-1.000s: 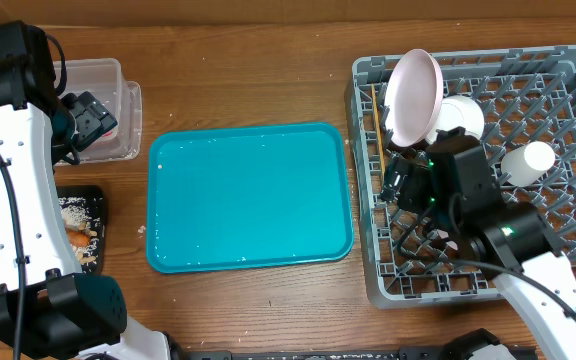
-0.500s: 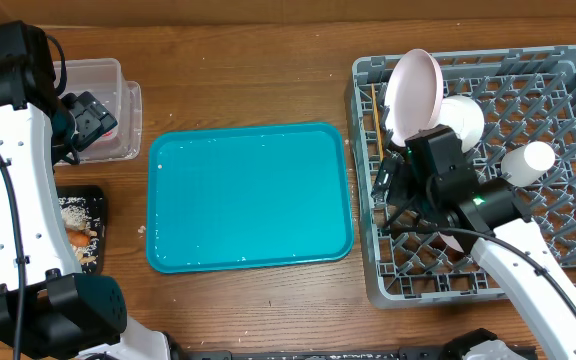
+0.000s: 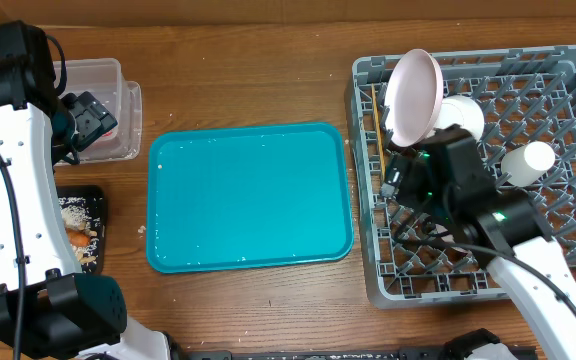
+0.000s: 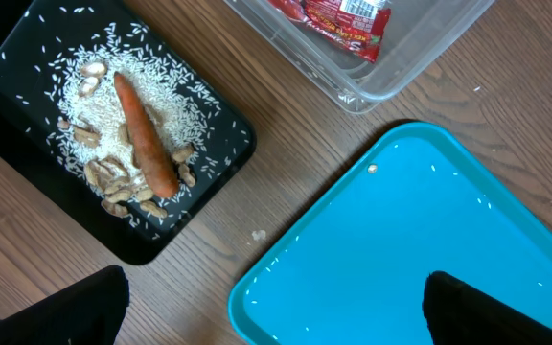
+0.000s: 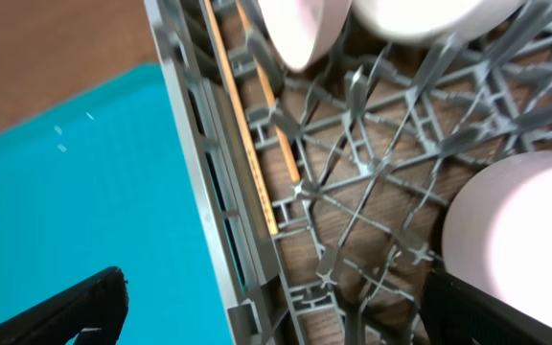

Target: Sort waste into correct bins and load items into the dishwasher

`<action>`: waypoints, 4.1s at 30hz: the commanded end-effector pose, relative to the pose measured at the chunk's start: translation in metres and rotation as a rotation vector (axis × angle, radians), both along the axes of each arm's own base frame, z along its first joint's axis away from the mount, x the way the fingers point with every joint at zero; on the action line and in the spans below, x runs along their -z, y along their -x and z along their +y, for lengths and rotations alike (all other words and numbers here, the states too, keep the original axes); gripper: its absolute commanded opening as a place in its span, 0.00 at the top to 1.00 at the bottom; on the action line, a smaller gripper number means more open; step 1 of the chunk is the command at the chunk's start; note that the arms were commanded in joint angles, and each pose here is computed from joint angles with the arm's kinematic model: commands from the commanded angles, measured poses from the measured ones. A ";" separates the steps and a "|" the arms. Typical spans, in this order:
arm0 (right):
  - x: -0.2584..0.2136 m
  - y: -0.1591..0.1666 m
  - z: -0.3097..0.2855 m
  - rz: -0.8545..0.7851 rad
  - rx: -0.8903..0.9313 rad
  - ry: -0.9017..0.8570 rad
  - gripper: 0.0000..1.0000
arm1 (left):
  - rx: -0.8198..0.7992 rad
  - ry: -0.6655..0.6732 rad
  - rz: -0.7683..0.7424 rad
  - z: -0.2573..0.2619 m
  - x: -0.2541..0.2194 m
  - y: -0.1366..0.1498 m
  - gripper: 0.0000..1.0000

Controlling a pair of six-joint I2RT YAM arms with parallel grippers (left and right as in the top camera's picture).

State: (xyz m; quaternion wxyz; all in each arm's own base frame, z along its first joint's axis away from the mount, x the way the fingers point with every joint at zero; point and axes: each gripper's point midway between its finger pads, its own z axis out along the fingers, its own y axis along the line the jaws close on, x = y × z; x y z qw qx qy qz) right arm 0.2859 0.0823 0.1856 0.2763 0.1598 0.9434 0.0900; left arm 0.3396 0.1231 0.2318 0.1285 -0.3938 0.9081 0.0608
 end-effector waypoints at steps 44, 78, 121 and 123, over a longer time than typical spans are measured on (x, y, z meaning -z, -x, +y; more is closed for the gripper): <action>-0.048 0.047 -0.067 -1.092 0.026 -0.086 0.00 | 0.000 -0.011 -0.027 0.000 -0.010 0.001 0.00; 0.015 0.040 -0.070 -0.978 -0.088 0.172 0.00 | 0.000 -0.011 -0.027 0.000 -0.010 0.001 0.00; 0.015 0.040 -0.070 -0.978 -0.088 0.172 0.00 | 0.001 -0.010 -0.023 0.000 -0.008 0.000 0.00; 0.015 0.040 -0.070 -0.978 -0.088 0.172 0.00 | 0.002 -0.011 -0.027 0.000 -0.010 0.000 0.00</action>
